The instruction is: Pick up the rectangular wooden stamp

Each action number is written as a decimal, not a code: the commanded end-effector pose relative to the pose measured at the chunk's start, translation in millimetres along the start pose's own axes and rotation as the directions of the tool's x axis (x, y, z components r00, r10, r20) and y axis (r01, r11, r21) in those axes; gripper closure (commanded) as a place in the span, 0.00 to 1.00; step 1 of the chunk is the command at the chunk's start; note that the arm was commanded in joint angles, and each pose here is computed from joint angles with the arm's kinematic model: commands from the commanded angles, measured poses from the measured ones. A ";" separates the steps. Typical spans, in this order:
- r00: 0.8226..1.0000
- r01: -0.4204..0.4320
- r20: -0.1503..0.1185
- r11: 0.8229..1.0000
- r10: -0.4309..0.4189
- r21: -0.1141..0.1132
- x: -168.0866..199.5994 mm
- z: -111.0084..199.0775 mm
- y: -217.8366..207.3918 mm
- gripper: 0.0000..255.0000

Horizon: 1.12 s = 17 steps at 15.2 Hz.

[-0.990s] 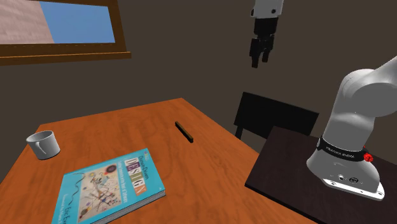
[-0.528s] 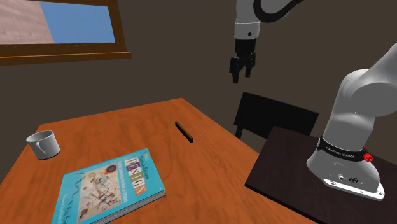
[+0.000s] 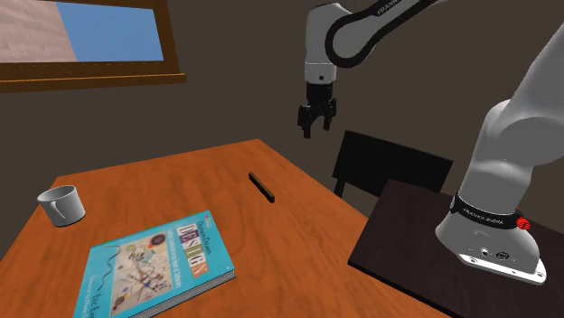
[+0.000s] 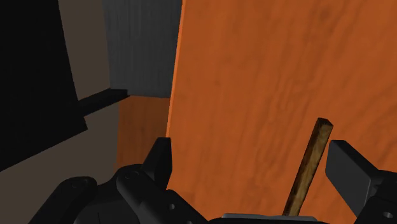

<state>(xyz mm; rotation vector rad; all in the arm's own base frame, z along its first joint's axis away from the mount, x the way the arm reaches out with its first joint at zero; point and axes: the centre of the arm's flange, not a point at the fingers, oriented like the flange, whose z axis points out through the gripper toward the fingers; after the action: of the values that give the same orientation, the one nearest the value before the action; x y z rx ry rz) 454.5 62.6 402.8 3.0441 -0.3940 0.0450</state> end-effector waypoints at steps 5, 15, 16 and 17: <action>0.999 -0.049 0.000 0.999 0.049 0.019 42.8 60.4 -33.3 0.00; 0.992 -0.130 0.003 0.990 0.130 0.047 120.1 151.9 -84.3 0.00; 0.990 -0.138 0.004 0.989 0.138 0.050 128.0 161.0 -89.2 0.00; 0.989 -0.146 0.004 0.988 0.146 0.053 136.0 170.0 -94.1 0.00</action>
<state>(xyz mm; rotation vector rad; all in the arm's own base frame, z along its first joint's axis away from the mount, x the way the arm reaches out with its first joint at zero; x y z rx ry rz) 601.3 106.0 244.3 3.0610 -0.6115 0.0622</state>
